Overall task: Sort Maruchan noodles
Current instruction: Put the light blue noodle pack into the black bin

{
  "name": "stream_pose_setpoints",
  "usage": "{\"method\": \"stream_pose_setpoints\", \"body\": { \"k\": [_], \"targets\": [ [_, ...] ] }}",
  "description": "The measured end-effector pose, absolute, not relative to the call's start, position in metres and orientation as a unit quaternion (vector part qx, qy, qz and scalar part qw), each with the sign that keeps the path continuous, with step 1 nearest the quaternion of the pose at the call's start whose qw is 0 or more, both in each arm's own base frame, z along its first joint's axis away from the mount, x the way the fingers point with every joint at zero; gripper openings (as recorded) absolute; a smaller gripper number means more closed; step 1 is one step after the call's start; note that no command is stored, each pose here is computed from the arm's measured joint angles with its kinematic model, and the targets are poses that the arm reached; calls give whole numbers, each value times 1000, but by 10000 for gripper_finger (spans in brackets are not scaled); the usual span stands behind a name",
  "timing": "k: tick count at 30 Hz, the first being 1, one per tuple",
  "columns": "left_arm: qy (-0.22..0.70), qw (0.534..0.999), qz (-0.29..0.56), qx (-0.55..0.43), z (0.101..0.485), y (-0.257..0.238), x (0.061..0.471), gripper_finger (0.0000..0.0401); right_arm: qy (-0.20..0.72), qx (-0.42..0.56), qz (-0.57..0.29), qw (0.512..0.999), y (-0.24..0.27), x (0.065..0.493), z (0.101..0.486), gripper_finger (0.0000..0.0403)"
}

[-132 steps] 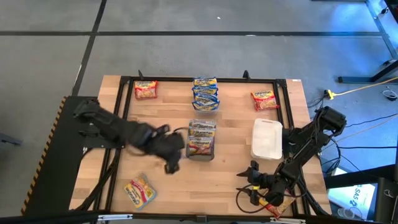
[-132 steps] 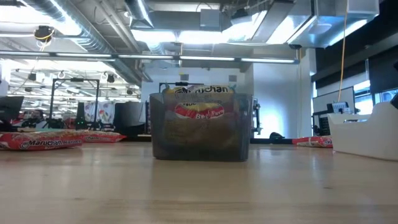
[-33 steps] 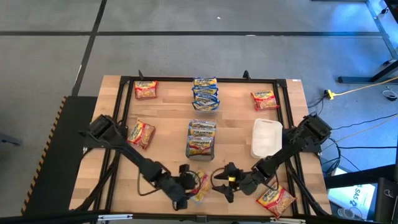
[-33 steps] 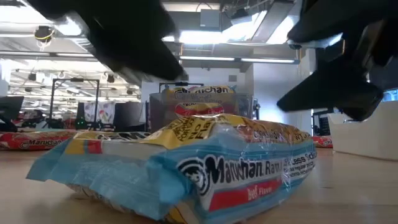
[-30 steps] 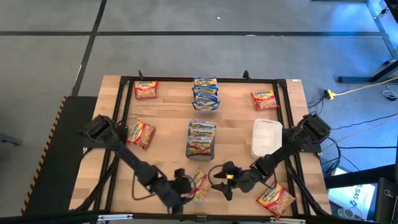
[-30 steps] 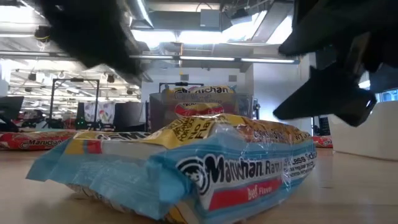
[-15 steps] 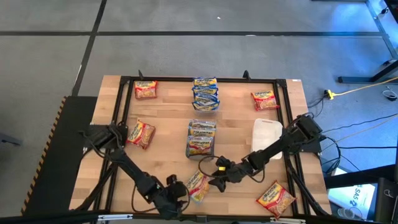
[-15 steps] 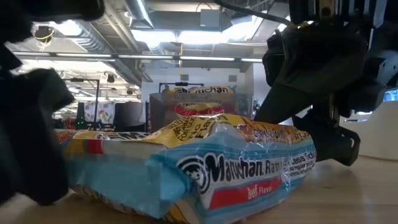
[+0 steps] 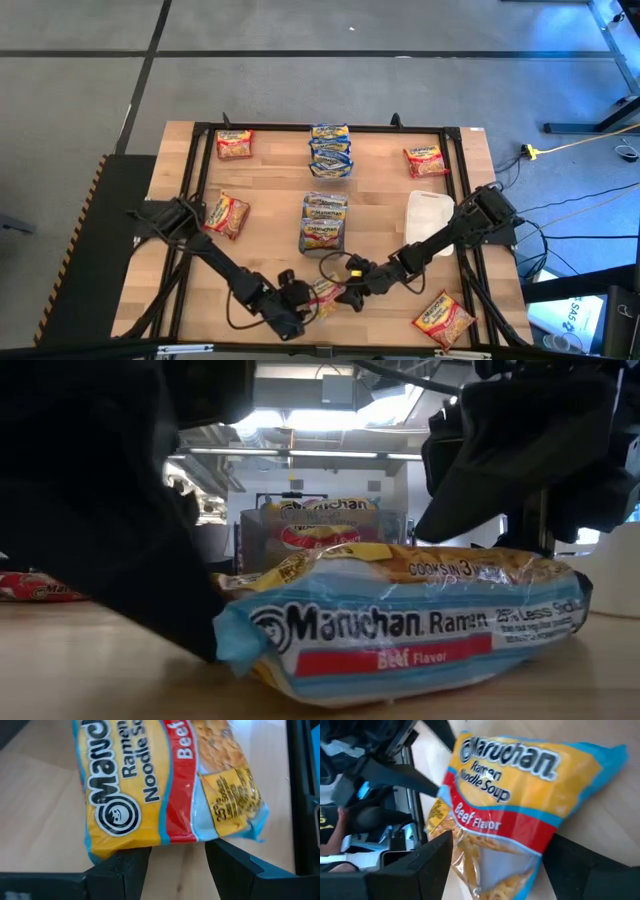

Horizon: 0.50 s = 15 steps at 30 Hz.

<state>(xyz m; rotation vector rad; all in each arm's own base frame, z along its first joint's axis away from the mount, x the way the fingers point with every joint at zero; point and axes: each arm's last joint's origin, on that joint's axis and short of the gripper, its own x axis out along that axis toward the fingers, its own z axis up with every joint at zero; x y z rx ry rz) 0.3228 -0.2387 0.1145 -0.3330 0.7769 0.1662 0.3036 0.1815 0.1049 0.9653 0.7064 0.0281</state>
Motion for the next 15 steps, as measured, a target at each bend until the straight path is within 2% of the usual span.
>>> {"method": "stream_pose_setpoints", "body": {
  "k": [9, 15],
  "targets": [
    [354, 921, 65, -147, 116, -237, 329, 190, 264, 440, 57, 856, 185, 310, 118, 269],
    [332, 928, 70, -151, 119, -238, 332, 190, 259, 425, 60, 865, 186, 313, 121, 268]
  ]
}}
